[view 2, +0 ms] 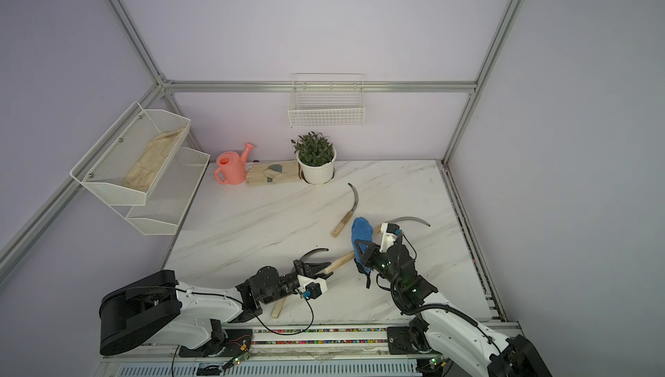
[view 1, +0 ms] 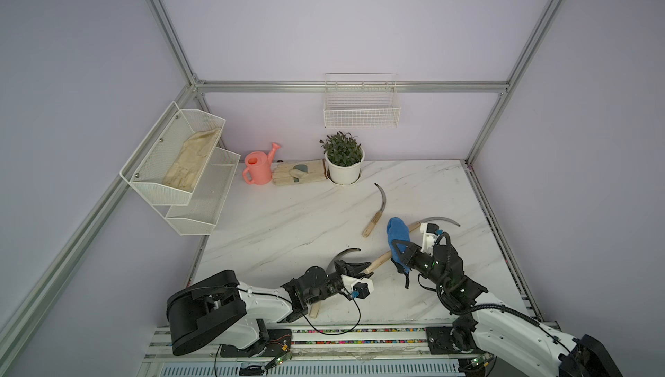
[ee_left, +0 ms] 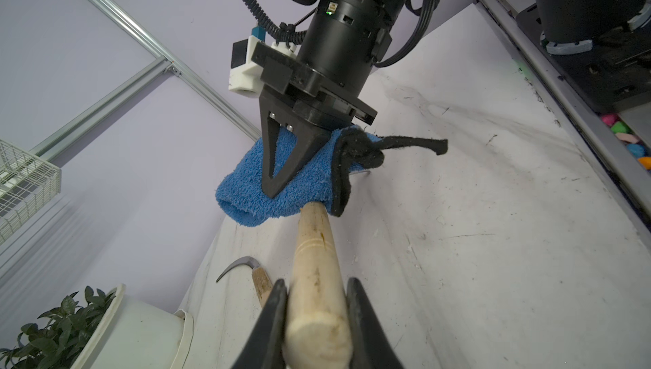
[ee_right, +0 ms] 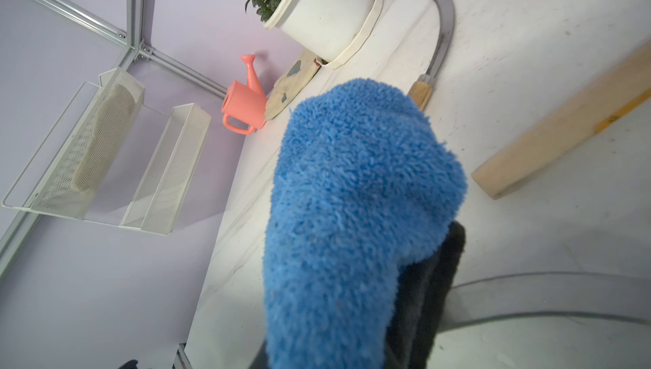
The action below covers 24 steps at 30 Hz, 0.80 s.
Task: Wipe small sickles with rags
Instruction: Wipe the small sickle.
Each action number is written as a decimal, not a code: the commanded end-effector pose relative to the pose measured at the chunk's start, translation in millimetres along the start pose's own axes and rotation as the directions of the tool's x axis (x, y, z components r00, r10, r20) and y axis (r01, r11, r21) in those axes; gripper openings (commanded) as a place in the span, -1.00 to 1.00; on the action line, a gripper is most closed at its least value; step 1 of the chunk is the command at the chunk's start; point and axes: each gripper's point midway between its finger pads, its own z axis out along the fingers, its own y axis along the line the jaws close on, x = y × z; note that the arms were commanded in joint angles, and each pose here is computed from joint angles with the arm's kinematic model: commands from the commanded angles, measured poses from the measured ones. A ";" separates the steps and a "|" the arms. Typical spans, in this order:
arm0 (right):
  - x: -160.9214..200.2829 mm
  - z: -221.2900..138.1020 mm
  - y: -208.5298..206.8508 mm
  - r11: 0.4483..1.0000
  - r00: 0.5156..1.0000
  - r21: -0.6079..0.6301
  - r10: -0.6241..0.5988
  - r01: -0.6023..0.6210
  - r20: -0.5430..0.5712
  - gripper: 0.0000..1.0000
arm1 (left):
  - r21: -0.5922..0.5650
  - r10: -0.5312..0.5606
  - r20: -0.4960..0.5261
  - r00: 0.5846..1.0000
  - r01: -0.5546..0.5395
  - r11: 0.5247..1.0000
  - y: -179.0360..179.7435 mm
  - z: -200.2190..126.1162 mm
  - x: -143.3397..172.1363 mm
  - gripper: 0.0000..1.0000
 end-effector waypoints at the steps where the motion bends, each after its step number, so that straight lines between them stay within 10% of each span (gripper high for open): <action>1: -3.9 4.8 8.5 1.000 1.000 0.001 -0.020 0.020 0.000 -1.00 | 0.034 0.004 0.042 0.999 -0.006 0.999 -9.7 -3.5 -6.6 -1.00; 12: -2.5 -21.5 -117.6 0.889 0.977 0.416 0.134 -0.192 0.164 -1.00 | 0.011 0.005 0.051 0.999 -0.006 1.000 -6.2 -8.1 -8.3 -1.00; 24: 1.6 -52.4 -150.6 0.840 0.946 0.454 0.194 -0.297 0.260 -1.00 | 0.008 0.001 0.061 0.998 -0.002 1.000 -5.2 -11.0 -11.0 -1.00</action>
